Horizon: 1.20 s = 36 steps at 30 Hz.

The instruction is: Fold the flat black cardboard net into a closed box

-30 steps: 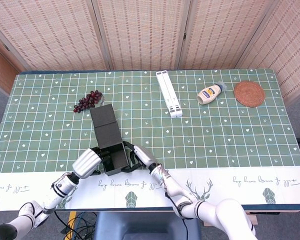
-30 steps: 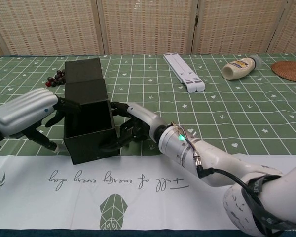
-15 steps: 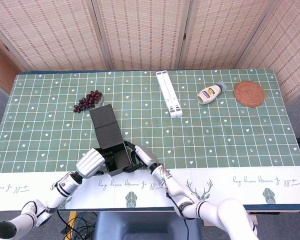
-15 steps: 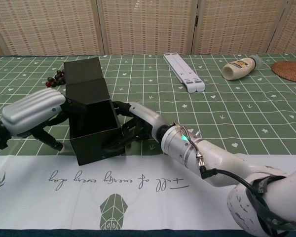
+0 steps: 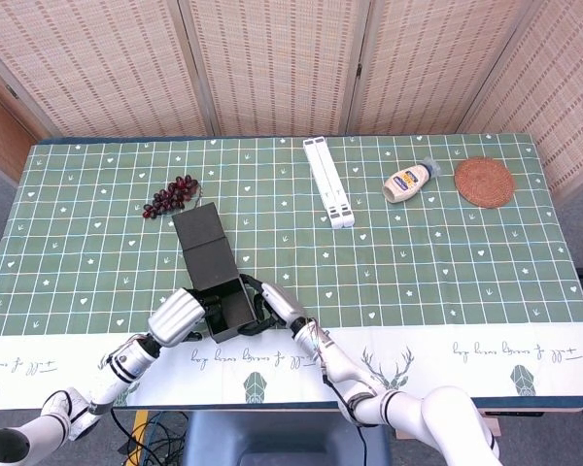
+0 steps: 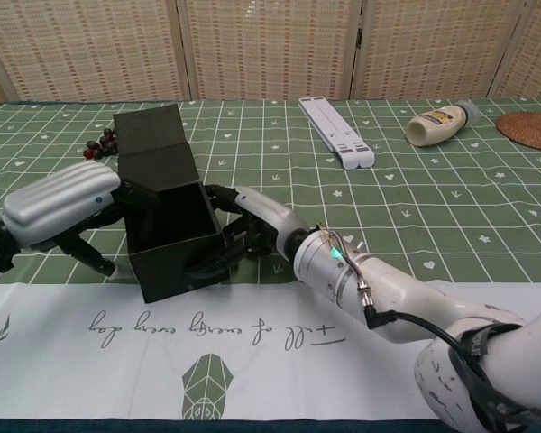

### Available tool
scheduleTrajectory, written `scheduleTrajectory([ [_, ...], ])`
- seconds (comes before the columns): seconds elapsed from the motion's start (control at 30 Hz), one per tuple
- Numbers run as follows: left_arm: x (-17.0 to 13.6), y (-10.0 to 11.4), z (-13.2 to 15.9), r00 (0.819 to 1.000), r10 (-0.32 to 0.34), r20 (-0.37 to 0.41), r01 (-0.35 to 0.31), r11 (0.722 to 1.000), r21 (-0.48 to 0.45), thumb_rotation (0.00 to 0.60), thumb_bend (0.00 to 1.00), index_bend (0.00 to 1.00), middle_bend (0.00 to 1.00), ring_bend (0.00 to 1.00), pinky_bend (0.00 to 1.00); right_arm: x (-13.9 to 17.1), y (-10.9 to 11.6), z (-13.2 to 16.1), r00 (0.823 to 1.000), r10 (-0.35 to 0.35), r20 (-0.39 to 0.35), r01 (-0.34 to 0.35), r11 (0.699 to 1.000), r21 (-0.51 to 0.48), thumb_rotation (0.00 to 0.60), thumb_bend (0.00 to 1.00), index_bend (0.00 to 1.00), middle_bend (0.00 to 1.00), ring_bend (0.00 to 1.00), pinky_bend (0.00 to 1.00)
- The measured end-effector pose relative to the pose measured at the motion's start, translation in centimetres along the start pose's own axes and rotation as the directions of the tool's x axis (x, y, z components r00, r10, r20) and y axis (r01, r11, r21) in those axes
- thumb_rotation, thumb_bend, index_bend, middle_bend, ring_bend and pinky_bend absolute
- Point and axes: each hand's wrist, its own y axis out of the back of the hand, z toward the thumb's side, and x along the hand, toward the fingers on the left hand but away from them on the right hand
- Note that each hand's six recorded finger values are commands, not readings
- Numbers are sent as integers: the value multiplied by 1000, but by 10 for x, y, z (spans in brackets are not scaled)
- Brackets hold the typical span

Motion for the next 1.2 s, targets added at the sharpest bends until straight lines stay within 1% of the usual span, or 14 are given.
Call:
scheduleTrajectory([
  [0.13,0,0,1,1000,5,3,-5,1000,1,600,117,650,560,659,533,0,0,0,1000,0,1,0,1000,1,600,183,157,346,738,1000],
  [0.23,0,1,1,1000,11,1,-11,1000,-2,600,117,607,551,656,533,-1,0,0,1000,-4,2,4,1000,-1,600,183,157,346,739,1000],
  [0.37,-1,5,-1,1000,22,-4,-22,1000,0,600,117,508,490,649,533,-1,1,0,1000,-8,4,8,1000,-4,600,183,157,346,739,1000],
  [0.47,-3,8,-3,1000,29,-10,-29,1000,4,600,117,462,448,638,533,-2,2,0,1000,-13,6,13,1000,-8,600,183,157,346,738,1000],
  [0.73,-11,17,-9,998,50,-36,-49,999,11,600,118,417,428,630,533,-2,5,-1,1000,-27,9,27,999,-24,600,184,157,346,739,1000],
  [0.83,-15,21,-12,997,58,-48,-57,998,14,600,117,387,378,624,533,-3,6,0,999,-38,9,38,999,-36,600,183,157,346,738,1000],
  [0.93,-19,28,-16,995,77,-65,-77,997,7,600,117,361,326,617,533,-4,9,1,999,-53,10,53,997,-48,600,183,157,346,739,1000],
  [1.1,-28,46,-24,985,141,-99,-142,990,-3,600,117,322,310,613,533,-7,13,3,996,-89,21,90,994,-67,600,184,157,342,738,1000],
  [1.2,-34,55,-29,979,163,-124,-165,986,-11,600,118,309,303,610,533,-9,14,4,994,-110,26,112,991,-76,600,183,157,320,738,1000],
])
